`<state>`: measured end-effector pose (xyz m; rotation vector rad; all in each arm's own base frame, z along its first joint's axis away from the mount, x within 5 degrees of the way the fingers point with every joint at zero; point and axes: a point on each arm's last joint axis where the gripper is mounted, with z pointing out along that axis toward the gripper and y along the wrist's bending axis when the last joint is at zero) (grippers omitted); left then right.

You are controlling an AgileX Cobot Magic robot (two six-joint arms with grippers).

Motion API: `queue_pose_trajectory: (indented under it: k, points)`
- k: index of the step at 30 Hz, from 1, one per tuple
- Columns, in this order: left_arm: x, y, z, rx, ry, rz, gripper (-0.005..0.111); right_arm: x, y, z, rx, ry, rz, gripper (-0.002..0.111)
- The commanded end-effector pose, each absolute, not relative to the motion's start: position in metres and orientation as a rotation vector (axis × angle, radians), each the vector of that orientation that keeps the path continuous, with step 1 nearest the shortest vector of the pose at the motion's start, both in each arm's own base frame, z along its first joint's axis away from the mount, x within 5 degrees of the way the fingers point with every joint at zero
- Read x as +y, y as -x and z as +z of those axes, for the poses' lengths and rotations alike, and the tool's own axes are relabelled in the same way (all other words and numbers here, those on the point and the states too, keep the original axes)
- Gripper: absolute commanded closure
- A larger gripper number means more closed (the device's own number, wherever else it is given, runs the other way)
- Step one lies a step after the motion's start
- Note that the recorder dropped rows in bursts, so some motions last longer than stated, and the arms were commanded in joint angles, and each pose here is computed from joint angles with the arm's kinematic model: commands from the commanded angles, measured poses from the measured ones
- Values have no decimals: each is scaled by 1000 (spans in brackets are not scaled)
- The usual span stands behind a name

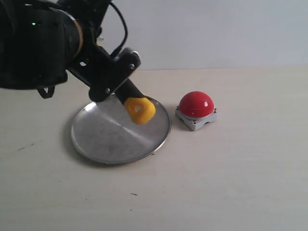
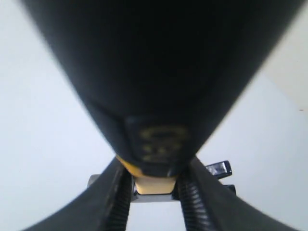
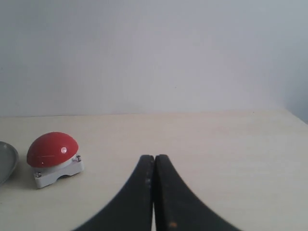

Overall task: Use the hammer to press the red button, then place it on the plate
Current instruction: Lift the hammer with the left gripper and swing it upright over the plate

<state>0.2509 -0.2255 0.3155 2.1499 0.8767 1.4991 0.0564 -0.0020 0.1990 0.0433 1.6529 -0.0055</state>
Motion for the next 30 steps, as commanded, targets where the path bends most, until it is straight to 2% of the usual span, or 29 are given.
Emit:
queue_pose_trajectory:
  k: [1, 4, 7, 10, 14, 22, 26, 30]
  points:
    - [-250, -208, 342, 663, -2079, 1539, 107, -2, -56, 199, 1636, -23, -28, 108]
    - [-264, -183, 347, 563, -2066, 1521, 107, -2, -56, 205, 1573, -21, -25, 108]
    - [-273, -168, 348, 441, -2034, 1577, 107, -1, -56, 218, 1431, -115, 91, 108]
    - [-276, -161, 343, 324, -1962, 1663, 107, -3, -54, 224, 1339, -285, 286, 108]
    - [-276, -160, 336, 251, -1927, 1716, 107, -2, -55, 219, 1390, -338, 341, 108]
    - [-268, -171, 331, 263, -1955, 1750, 107, -2, -68, 233, 1471, -388, 364, 108]
    - [-261, -182, 331, 270, -1980, 1794, 107, 0, -89, 255, 1570, -377, 358, 108]
    - [-255, -192, 330, 286, -1998, 1806, 107, 14, -123, 277, 1769, -226, 354, 108]
